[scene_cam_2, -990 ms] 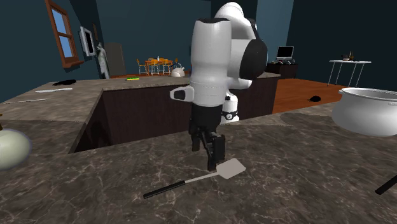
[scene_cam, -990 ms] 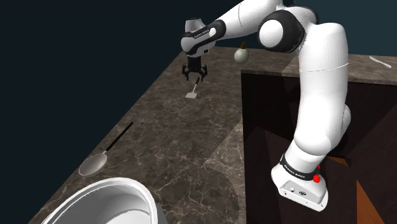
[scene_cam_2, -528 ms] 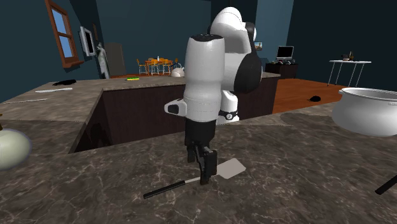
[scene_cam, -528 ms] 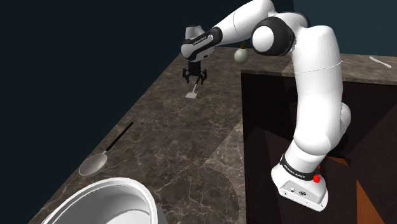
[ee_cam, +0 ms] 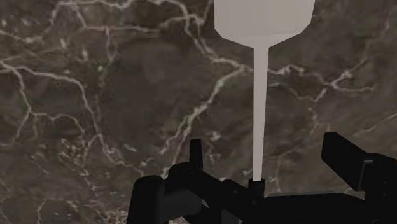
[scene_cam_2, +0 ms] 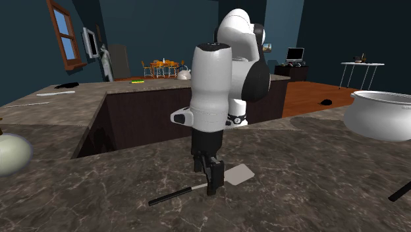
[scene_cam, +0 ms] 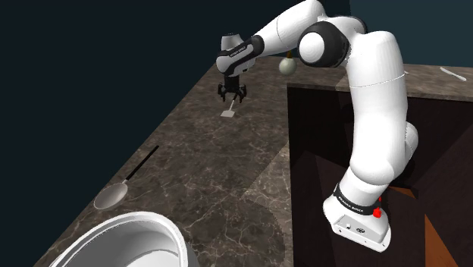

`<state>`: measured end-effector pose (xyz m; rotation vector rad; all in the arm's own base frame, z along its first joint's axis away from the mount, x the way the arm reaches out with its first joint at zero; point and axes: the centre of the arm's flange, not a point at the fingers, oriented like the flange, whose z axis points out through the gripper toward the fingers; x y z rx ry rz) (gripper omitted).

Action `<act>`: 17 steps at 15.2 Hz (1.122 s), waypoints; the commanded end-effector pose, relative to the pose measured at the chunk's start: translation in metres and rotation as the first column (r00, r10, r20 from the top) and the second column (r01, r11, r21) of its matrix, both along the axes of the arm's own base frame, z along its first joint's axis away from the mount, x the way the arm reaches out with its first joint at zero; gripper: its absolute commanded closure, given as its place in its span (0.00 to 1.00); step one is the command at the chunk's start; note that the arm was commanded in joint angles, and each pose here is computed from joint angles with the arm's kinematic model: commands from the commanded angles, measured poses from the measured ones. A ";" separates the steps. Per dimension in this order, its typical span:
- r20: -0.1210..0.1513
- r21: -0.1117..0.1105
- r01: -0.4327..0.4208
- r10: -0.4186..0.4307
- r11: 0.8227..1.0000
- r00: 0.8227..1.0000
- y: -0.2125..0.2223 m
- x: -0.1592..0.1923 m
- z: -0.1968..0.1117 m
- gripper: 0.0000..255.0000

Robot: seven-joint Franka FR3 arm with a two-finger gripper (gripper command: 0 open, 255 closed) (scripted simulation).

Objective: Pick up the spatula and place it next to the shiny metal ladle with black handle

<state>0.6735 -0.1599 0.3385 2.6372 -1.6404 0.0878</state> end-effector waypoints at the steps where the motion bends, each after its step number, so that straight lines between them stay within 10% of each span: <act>1: 0.000 0.000 0.000 0.000 1.000 1.000 0.000 0.000 0.000 0.00; 2: 0.000 0.000 0.000 0.000 1.000 1.000 0.000 0.000 0.000 1.00; 17: 0.000 0.000 0.000 0.000 1.000 1.000 0.000 0.000 0.032 1.00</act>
